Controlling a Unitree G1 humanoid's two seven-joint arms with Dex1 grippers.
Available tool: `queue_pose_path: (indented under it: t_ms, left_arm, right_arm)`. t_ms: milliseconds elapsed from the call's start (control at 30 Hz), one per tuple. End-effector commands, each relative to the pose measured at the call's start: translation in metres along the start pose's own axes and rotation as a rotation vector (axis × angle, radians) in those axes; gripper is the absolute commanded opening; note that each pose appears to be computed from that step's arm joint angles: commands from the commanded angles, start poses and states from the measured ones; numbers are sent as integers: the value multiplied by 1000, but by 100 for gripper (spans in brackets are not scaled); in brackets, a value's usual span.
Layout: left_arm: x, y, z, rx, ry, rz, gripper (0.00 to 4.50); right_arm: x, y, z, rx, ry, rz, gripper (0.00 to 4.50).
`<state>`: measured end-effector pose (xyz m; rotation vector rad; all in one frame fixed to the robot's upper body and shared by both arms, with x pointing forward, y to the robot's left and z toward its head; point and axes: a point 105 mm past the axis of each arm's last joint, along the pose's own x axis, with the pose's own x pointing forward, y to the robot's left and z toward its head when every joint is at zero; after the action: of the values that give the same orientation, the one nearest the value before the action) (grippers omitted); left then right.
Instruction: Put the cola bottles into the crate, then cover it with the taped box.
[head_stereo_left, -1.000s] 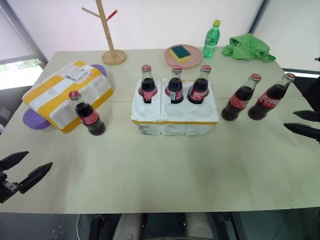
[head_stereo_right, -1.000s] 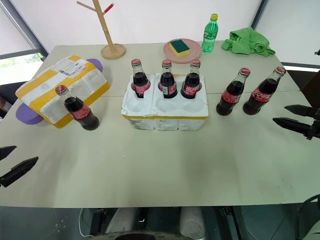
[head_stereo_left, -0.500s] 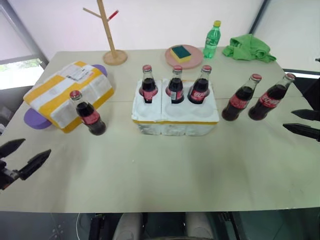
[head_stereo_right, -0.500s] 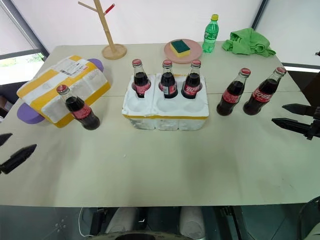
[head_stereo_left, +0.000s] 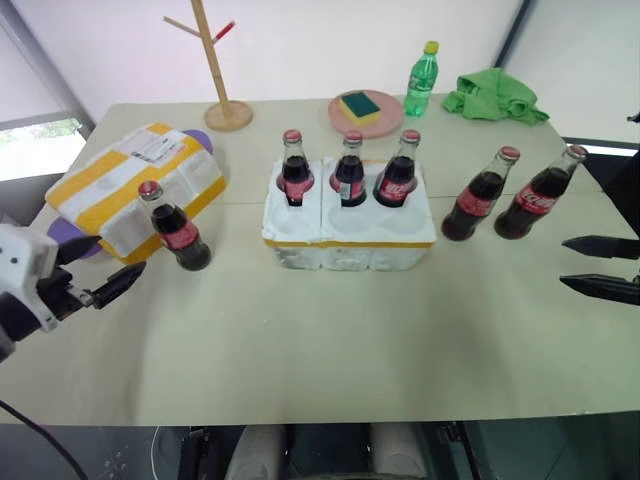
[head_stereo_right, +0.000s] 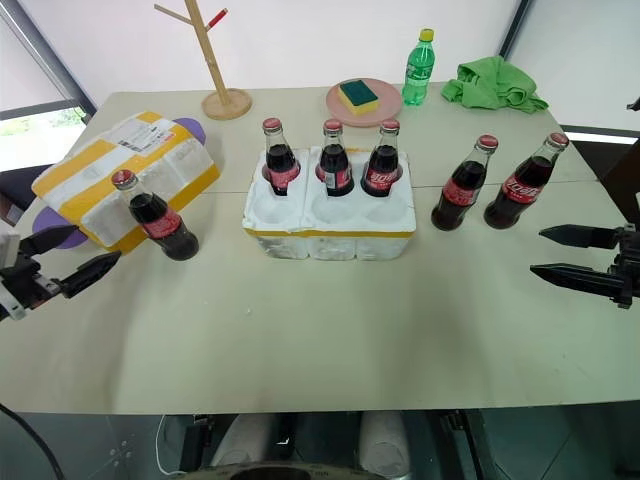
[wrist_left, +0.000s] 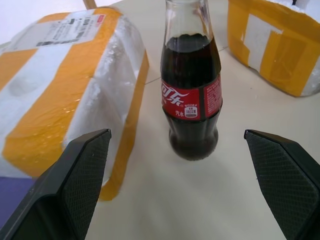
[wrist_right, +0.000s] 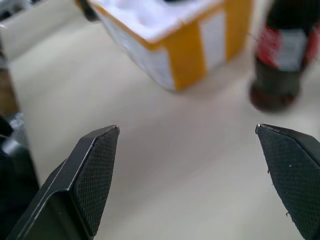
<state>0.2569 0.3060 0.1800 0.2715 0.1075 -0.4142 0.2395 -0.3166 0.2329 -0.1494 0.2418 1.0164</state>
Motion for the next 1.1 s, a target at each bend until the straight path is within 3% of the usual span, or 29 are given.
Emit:
queue_pose_path:
  t_ms: [33,200,533,1100]
  left_arm:
    - [9,2,6,40,-21,-10,447]
    - [27,0,4,50,-41,-29,447]
    - [50,-4,3,48,-69,-20,447]
    - [93,-6,4,-27,-113,-16,447]
  right_arm:
    - [15,34,57,-142,-84,106,450]
    - [54,63,90,-192,-159,258,450]
    - [96,83,103,-256,-194,453,450]
    - [117,78,109,-256,-246,520,450]
